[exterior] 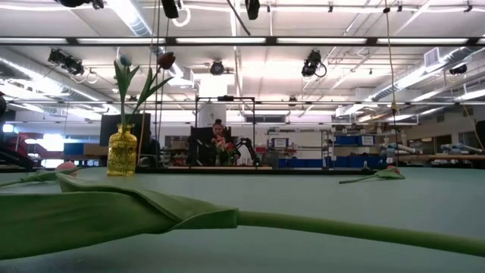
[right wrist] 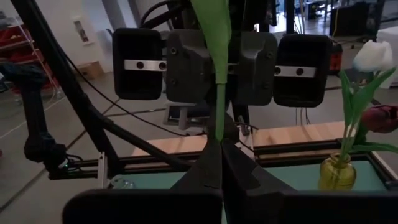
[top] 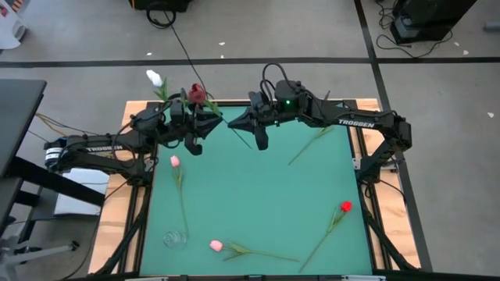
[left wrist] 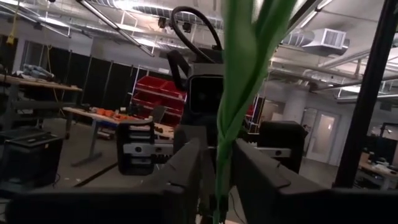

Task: Sort flowers into vase by color
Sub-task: Put the dark red flower into the yellow vase

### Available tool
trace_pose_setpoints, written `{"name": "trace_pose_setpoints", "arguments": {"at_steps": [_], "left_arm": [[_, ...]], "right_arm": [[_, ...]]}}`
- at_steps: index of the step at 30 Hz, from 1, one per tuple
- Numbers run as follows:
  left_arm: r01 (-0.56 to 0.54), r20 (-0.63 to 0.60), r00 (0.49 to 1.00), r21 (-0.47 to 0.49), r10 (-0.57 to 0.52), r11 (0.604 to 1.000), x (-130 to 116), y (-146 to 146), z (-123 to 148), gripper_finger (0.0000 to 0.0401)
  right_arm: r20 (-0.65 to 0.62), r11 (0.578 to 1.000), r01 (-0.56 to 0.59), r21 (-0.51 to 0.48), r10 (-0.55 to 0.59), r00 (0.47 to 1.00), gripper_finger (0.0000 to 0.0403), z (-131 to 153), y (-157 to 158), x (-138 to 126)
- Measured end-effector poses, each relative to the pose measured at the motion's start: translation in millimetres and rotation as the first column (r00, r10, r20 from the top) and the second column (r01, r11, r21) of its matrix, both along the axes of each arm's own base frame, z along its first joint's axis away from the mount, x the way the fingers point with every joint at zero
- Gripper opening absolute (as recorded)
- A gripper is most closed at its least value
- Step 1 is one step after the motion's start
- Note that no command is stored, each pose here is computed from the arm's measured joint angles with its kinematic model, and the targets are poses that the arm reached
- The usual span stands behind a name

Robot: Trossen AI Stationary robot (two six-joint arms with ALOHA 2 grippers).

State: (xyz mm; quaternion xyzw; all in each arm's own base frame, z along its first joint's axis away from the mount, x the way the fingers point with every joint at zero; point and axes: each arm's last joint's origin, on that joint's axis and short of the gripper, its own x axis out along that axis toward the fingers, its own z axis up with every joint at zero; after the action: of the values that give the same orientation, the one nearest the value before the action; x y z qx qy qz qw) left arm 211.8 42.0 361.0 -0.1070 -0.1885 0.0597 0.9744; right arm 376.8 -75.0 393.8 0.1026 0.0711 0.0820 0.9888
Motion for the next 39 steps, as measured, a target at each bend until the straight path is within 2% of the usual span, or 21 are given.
{"name": "trace_pose_setpoints", "arguments": {"at_steps": [6, 10, 13, 19, 22, 26, 31, 35, 39], "left_arm": [[0.017, -0.002, 1.0, 0.006, -0.017, 1.0, 0.1, -0.5, -0.2, 0.0041], [0.017, -0.002, 1.0, 0.005, -0.017, 1.0, 0.1, -0.5, -0.2, 0.003], [0.022, -0.001, 1.0, -0.008, -0.022, 1.0, 0.3, -0.5, -0.4, 0.0045], [0.023, 0.0, 1.0, -0.012, -0.023, 1.0, 0.4, -0.4, -0.4, 0.0109], [0.027, 0.001, 1.0, -0.02, -0.027, 0.999, 0.4, -0.5, -0.4, 0.0119], [0.029, 0.001, 1.0, -0.025, -0.029, 0.999, 0.4, -0.4, -0.5, 0.0088], [0.029, -0.011, 1.0, -0.039, -0.029, 0.999, 0.5, 1.2, -1.8, 0.0014], [0.02, -0.006, 1.0, -0.038, -0.02, 0.999, -2.0, 2.8, -0.4, 0.0006], [-0.005, -0.098, 0.995, -0.037, 0.001, 0.999, -7.4, 2.1, -5.1, 0.0004]], "right_arm": [[-0.009, 1.0, -0.005, 0.002, 0.005, 1.0, 0.0, -0.7, 2.3, 0.3], [-0.011, 1.0, -0.006, 0.003, 0.006, 1.0, 0.0, -0.9, 2.9, 0.4], [-0.013, 1.0, 0.003, 0.001, -0.003, 1.0, 0.0, -1.0, 4.4, 0.7], [-0.016, 1.0, 0.005, 0.006, -0.005, 1.0, 0.0001, -1.2, 5.0, 0.8], [-0.017, 1.0, 0.005, 0.008, -0.005, 1.0, 0.0001, -1.3, 5.2, 0.8], [-0.017, 1.0, 0.005, 0.008, -0.005, 1.0, 0.0001, -1.2, 5.1, 0.8], [-0.013, 1.0, 0.004, -0.003, -0.004, 1.0, 0.0005, -1.1, 5.0, 0.8], [0.014, 0.999, 0.02, -0.048, -0.02, 1.0, 0.004, 1.4, 6.3, 1.1], [-0.005, 0.986, 0.163, -0.046, -0.163, 0.987, 0.0086, 8.0, 2.2, -8.4]]}}
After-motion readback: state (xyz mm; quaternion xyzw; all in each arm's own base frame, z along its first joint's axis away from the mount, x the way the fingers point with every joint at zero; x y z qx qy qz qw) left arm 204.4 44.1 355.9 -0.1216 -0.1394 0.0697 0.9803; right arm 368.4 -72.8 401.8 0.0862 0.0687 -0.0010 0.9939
